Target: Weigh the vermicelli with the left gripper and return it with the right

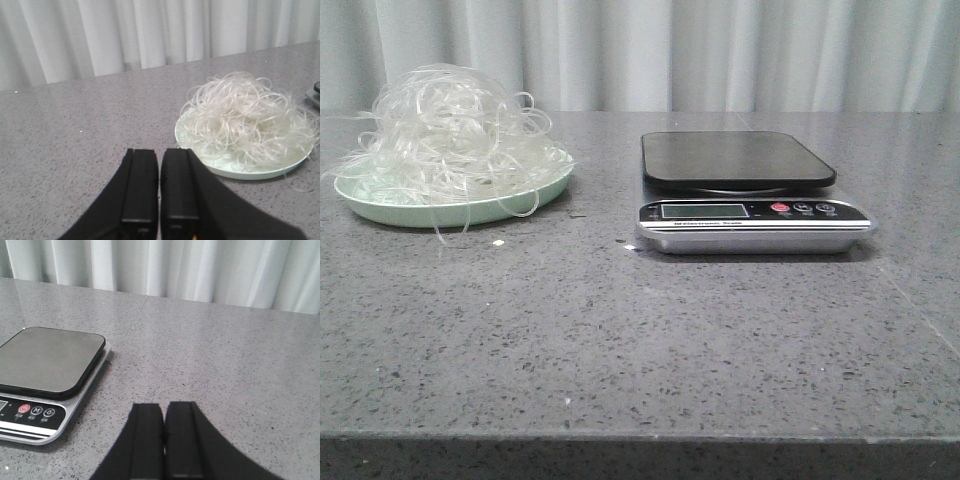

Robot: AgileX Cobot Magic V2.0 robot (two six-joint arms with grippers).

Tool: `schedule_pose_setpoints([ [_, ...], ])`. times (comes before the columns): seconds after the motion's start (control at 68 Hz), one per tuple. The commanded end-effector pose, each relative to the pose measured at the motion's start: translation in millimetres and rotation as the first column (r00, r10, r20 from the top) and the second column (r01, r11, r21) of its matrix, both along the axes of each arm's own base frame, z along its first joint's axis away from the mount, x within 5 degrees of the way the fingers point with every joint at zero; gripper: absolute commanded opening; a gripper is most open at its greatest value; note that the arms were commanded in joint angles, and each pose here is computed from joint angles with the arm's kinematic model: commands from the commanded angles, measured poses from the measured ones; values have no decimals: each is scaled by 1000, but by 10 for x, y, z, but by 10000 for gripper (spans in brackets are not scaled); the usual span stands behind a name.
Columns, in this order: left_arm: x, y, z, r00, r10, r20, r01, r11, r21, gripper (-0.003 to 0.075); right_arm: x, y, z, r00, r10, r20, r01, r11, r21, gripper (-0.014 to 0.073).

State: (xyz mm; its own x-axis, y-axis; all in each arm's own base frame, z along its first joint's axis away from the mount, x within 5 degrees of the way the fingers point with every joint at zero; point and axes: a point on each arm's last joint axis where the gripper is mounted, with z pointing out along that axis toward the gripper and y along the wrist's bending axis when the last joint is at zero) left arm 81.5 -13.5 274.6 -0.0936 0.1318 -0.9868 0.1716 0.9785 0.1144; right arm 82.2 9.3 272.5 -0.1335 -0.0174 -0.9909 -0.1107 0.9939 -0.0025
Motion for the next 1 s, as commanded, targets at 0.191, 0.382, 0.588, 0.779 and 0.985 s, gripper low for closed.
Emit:
schedule_pose_setpoints([
  [0.191, -234, 100, -172, 979, 113, 171, -108, 993, -38, 137, 6, -12, 157, 995, -12, 98, 13, 1000, -8, 151],
  [0.382, -323, 109, -445, 971, 119, 206, -120, 993, -10, 137, 6, -12, 157, 995, -12, 98, 13, 1000, -8, 151],
  [0.588, -267, 112, -700, 982, 133, 131, -122, 988, -94, 137, 6, -12, 155, 995, -12, 96, 13, 1000, -9, 151],
  [0.779, -268, 114, -696, 981, 133, 138, -124, 989, -76, 137, 6, -12, 157, 995, -12, 97, 13, 1000, -9, 151],
  [0.985, -268, 115, -696, 981, 133, 142, -126, 991, -54, 137, 6, -12, 157, 995, -12, 97, 13, 1000, -9, 151],
])
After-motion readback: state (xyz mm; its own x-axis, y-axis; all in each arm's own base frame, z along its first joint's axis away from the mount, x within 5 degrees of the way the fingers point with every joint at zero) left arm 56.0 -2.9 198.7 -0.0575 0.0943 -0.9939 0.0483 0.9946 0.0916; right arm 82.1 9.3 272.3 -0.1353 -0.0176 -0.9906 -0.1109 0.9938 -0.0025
